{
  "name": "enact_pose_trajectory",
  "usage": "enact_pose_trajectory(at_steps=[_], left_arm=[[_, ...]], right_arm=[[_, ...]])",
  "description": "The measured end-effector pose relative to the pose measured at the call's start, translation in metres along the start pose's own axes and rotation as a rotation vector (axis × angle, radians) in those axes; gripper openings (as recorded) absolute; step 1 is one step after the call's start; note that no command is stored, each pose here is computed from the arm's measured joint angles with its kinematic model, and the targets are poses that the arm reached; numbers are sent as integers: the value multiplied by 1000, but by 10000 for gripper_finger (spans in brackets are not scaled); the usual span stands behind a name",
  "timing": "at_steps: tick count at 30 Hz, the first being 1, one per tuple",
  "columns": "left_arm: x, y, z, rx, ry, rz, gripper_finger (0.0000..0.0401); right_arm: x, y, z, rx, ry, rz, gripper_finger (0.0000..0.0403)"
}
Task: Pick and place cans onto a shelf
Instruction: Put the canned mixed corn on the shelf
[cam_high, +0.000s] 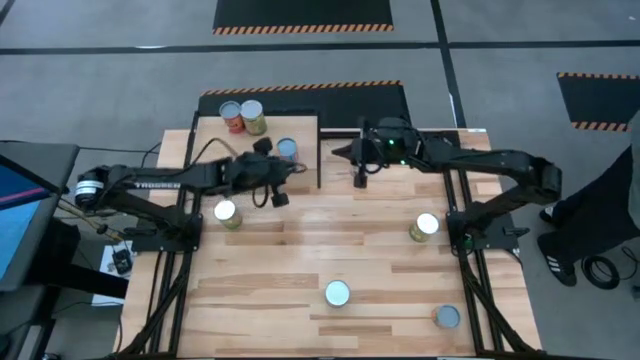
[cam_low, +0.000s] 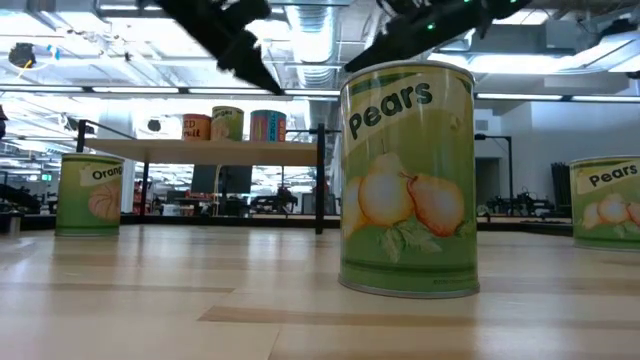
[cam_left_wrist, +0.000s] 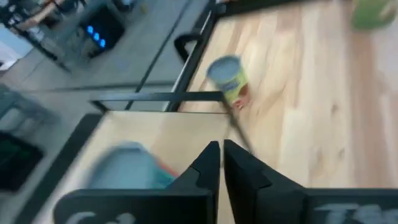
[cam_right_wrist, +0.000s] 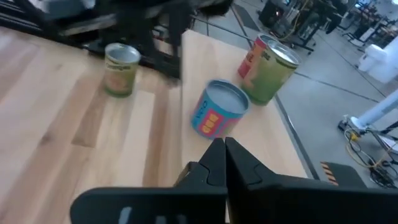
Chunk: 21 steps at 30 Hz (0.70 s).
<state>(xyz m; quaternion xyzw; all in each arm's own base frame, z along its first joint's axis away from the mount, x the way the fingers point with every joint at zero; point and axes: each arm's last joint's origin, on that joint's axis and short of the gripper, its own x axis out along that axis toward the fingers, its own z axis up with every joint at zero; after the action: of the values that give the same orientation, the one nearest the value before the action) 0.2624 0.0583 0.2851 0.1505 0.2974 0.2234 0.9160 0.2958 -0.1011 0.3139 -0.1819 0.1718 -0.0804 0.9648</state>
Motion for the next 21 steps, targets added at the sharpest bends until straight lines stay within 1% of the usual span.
enact_pose_trajectory(at_steps=[3, 7, 10, 11, 13, 15, 19, 21], left_arm=[[-7, 19, 28, 67, 126, 13, 47], [-6, 38, 50, 150, 287, -15, 92], [3, 52, 55, 182, 394, -47, 114], [8, 55, 55, 187, 421, -77, 117], [16, 59, 55, 188, 455, -174, 119], [24, 61, 55, 185, 463, -224, 119], [33, 65, 55, 223, 492, -178, 120], [34, 68, 53, 228, 504, -176, 121]], right_arm=[[-5, 8, 4, -11, -21, 19, 7], [-7, 16, 6, -50, -29, 43, 7], [-7, 16, 6, -71, -30, 42, 7], [-7, 16, 6, -73, -29, 41, 7], [-7, 16, 6, -78, -29, 41, 7], [-7, 16, 6, -81, -28, 40, 7], [-7, 15, 5, -80, -24, 38, 7], [-7, 14, 5, -83, -21, 35, 7]])
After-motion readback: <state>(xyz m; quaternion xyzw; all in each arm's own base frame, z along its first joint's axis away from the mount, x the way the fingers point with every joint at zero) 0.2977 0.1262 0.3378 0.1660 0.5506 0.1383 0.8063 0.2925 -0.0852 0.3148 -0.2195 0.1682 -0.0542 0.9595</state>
